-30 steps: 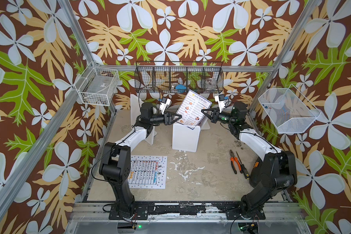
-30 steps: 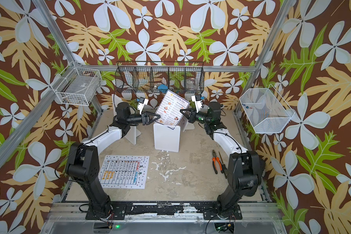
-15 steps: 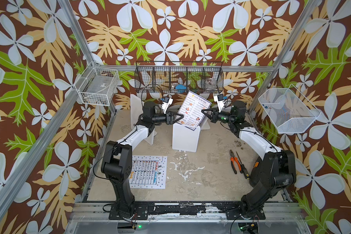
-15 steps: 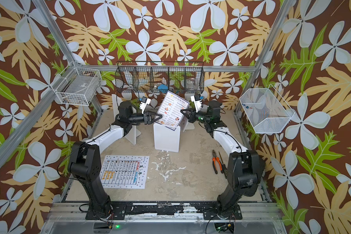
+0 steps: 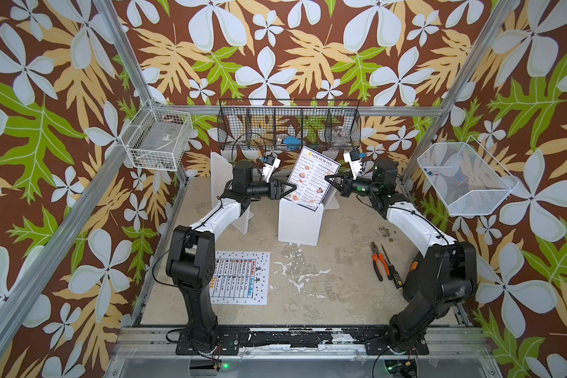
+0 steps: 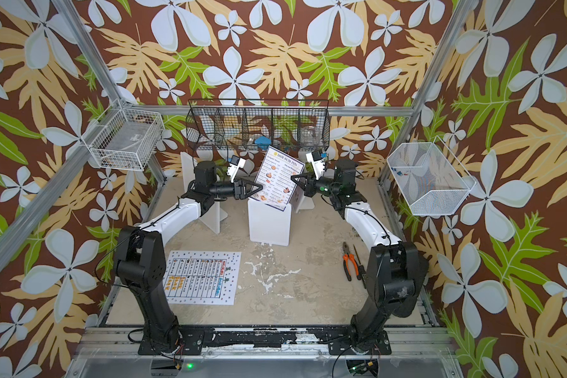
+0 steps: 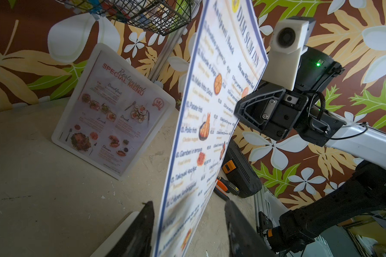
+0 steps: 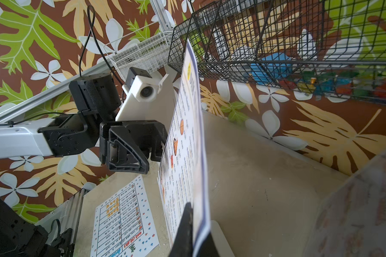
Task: Insert the menus into the narrow rack
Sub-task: Insert the menu into the narrow rack.
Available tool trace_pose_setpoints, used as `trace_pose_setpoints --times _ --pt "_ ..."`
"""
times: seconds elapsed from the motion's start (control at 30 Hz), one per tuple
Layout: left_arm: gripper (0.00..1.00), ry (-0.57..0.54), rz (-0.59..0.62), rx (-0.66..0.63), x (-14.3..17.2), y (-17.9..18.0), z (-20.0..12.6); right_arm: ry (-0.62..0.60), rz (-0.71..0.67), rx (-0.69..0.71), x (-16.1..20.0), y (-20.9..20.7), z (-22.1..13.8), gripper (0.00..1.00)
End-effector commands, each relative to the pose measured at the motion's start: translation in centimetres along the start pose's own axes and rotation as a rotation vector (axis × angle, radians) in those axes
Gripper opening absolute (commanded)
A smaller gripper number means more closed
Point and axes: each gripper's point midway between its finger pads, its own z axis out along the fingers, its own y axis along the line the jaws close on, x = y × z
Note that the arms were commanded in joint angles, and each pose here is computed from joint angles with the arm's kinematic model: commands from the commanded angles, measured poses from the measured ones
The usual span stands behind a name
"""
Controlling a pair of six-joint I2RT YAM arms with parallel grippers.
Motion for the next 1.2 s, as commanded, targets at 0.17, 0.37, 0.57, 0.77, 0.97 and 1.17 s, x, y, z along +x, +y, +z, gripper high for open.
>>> trace_pose_setpoints --times 0.17,0.37,0.57,0.77,0.97,1.17 --pt "0.55 0.000 0.030 0.031 -0.1 -1.0 -0.2 0.039 -0.061 -0.012 -0.1 0.3 0.0 0.00" --pt "0.55 -0.001 0.026 0.041 -0.1 -1.2 -0.1 0.063 -0.090 -0.021 0.1 0.5 0.0 0.00" --pt "0.55 -0.004 0.026 0.043 -0.3 -1.2 -0.2 0.079 -0.102 -0.039 0.2 0.6 0.1 0.00" --pt "0.55 -0.007 0.031 0.047 -0.6 -1.4 -0.1 0.087 -0.108 -0.068 0.1 1.0 0.2 0.00" --pt "0.55 -0.009 0.031 0.049 -0.8 -1.3 0.0 0.112 -0.121 -0.089 0.7 1.5 0.7 0.00" --pt "0.54 -0.013 0.032 0.048 -1.1 -1.2 0.1 0.145 -0.136 -0.104 1.4 2.0 1.1 0.00"
